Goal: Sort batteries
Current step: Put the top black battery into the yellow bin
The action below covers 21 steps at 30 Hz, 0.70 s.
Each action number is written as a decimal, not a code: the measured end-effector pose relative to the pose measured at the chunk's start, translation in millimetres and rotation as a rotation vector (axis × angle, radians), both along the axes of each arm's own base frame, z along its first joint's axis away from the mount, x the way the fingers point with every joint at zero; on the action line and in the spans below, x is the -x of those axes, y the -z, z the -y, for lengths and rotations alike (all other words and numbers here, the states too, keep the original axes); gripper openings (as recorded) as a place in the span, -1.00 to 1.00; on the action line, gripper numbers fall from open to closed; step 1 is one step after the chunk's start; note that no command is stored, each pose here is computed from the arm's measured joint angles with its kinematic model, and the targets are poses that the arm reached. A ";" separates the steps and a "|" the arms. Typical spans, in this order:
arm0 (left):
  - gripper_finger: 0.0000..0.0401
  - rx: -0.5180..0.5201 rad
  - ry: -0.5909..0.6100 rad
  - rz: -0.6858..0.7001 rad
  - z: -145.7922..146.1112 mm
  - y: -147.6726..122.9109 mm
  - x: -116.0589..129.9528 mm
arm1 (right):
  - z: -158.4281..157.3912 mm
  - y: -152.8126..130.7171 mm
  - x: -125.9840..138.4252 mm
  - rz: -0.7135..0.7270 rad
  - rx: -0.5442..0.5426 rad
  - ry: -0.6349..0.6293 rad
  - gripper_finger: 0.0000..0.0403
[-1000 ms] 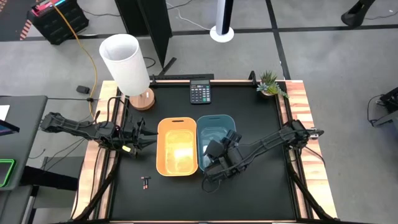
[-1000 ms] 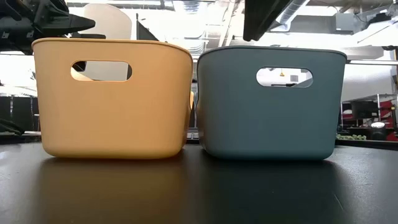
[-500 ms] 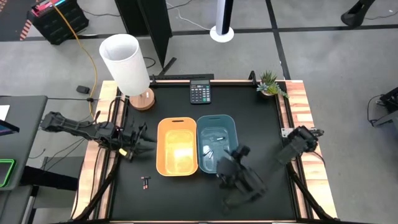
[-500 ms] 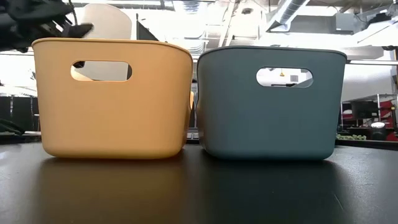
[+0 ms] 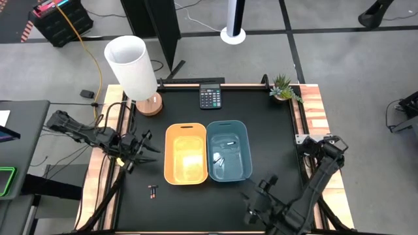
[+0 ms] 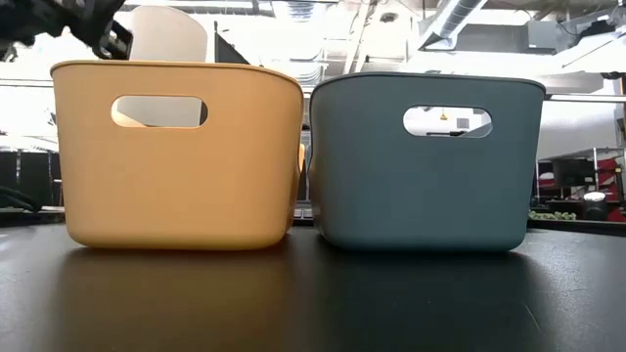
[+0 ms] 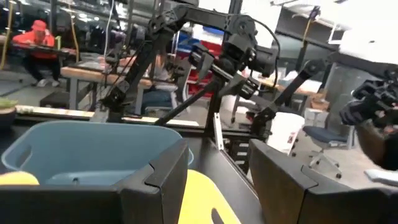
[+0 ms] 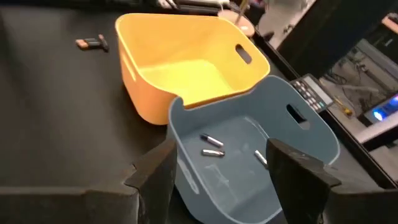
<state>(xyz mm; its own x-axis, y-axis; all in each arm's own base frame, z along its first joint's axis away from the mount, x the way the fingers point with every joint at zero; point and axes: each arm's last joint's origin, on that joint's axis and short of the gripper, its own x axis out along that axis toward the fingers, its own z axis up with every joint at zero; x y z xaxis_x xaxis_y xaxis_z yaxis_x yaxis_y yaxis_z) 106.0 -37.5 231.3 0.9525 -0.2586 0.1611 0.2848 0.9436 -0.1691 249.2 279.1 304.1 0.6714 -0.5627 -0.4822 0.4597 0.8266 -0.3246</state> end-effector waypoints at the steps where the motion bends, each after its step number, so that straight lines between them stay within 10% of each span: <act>1: -0.18 -0.013 -0.010 -0.012 1.1 -5.4 -0.6 | -2.5 2.7 3.5 0.015 0.007 -0.005 0.29; 10: -0.18 -0.197 -0.301 -0.376 14.4 -51.8 -35.5 | -18.0 40.3 35.0 0.101 -0.012 -0.005 0.29; 21: -0.18 -0.185 -0.302 -1.182 46.2 -46.7 -67.0 | -20.5 73.9 62.5 0.179 -0.069 0.026 0.29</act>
<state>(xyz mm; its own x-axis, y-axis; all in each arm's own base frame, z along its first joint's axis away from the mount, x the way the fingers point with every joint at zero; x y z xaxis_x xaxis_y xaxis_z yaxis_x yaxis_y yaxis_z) 173.0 -83.7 278.0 0.5135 0.0700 -0.8552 -0.1863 0.9820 -0.0314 186.8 299.6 230.2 0.7355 -0.5505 -0.3949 0.5264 0.8313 -0.1786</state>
